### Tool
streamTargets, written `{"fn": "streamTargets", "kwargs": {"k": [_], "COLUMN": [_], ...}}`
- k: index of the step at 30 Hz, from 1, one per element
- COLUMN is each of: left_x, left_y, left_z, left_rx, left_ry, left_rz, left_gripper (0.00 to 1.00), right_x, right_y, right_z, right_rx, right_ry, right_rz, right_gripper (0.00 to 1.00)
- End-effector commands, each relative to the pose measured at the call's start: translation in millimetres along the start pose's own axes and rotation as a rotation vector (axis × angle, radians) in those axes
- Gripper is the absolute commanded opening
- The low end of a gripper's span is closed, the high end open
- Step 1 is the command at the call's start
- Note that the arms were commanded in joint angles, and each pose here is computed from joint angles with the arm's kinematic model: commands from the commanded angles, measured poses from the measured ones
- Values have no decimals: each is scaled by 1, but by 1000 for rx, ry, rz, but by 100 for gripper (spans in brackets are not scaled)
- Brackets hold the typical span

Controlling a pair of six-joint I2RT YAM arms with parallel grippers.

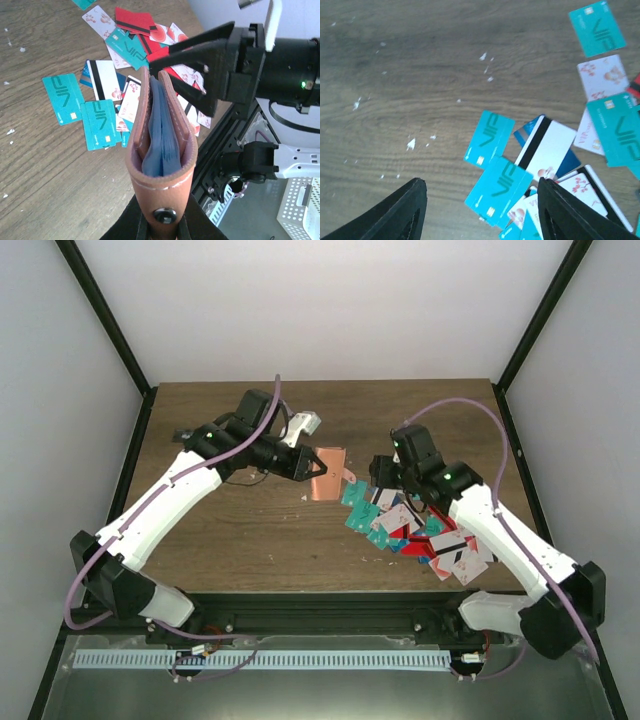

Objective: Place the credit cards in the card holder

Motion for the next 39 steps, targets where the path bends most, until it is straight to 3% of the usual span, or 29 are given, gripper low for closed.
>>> {"fn": "streamTargets", "kwargs": {"k": [1,6,11,23,30,35,39], "left_x": [-6,-2,-1,-1,1,4,9], "left_y": [-1,3,3,-4,-4,-2,3], "left_z": [1,0,-2,-5,-11,-18,-27], "left_rx": [19,7,-2,-25,-44,-58,-74], "left_ry": [-9,-3,3,-3,-1,4,13], "left_rz": [26,32,23,-28,-47,-51,-53], "left_gripper": [4,4,4,4,4,4,4], "right_x": [-27,-66,-76,-48,-38,-29,-22], "right_y": [22,60,74,76,77,73,67], "right_z": [-6,-24,-41,-36,-36,-46,-60], "right_rx": [-49,-137,-140,-106,-107,-103,-89], "right_ry": [-37,-26,42,66,71,108,159], "right_rz": [202,551,702,657,646,637,621], "right_gripper": [62,62,61,48,25,2,1]}}
Point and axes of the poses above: each gripper's point midway between its finger pads, its own x axis out along the fingers, its own y axis along the line the jaws close on, z = x × y, the point moved 2 cm from there along -x, back along the fingers, and after that the axes turned 5 degrees about x, right-handed, at the moved point
